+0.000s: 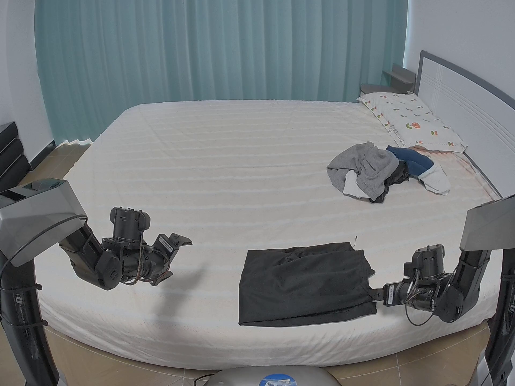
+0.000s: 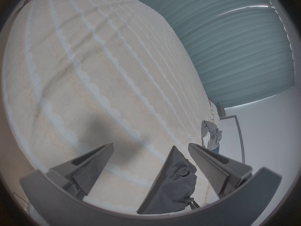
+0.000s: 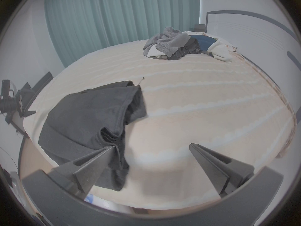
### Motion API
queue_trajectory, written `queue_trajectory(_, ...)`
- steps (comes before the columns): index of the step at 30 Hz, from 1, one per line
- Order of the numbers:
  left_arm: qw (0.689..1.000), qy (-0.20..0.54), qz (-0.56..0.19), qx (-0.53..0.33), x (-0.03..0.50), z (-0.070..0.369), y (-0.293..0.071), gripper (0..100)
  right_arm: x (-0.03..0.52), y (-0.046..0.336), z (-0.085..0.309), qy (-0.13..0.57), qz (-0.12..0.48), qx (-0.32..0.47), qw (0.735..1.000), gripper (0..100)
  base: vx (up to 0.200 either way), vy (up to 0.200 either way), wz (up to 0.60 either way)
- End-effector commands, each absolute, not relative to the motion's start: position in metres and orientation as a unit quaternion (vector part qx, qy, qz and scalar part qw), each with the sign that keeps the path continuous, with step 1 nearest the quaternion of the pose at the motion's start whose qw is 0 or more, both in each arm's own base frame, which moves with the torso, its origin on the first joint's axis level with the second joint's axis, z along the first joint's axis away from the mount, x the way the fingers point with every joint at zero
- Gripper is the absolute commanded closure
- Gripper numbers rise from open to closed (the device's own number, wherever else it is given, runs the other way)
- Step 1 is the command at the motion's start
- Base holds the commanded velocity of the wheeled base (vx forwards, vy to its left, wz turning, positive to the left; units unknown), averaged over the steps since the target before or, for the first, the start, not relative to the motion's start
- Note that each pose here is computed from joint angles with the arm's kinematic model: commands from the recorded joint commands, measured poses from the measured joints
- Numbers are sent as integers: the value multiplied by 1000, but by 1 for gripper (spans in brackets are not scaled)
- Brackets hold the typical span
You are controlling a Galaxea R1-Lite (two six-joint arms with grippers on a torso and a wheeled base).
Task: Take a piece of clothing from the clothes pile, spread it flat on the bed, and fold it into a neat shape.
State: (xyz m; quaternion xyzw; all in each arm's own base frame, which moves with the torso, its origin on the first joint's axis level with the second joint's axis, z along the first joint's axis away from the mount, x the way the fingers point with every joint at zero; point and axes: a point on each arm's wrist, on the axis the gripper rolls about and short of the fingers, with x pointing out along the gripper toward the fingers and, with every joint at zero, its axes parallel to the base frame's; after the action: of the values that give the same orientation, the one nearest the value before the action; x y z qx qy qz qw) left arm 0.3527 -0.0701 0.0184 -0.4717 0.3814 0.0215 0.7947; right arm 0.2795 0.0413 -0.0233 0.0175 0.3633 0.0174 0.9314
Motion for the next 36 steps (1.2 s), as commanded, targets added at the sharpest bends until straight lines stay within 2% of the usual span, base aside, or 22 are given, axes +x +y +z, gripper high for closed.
queue_trajectory(1,794,382,22,-472,353,18,-70,0,282,22,-22,359,12,22,933,0,0,0,0)
queue_trajectory(6,795,381,22,-472,353,18,-70,0,298,25,-9,301,31,89,949,0,0,0,0)
queue_trajectory(10,795,381,22,-472,353,18,-70,0,310,29,-7,281,29,125,951,0,0,0,0)
queue_trajectory(16,794,382,22,-472,353,18,-70,0,341,43,-24,274,23,248,929,0,0,0,0)
queue_trajectory(19,794,382,22,-472,353,18,-70,0,351,54,-35,284,56,285,914,0,0,0,0)
queue_trajectory(28,795,382,21,-471,353,18,-71,0,382,56,-42,279,82,325,900,0,0,0,0)
queue_trajectory(36,795,383,20,-471,353,18,-71,0,390,57,-43,291,79,327,896,0,0,0,0)
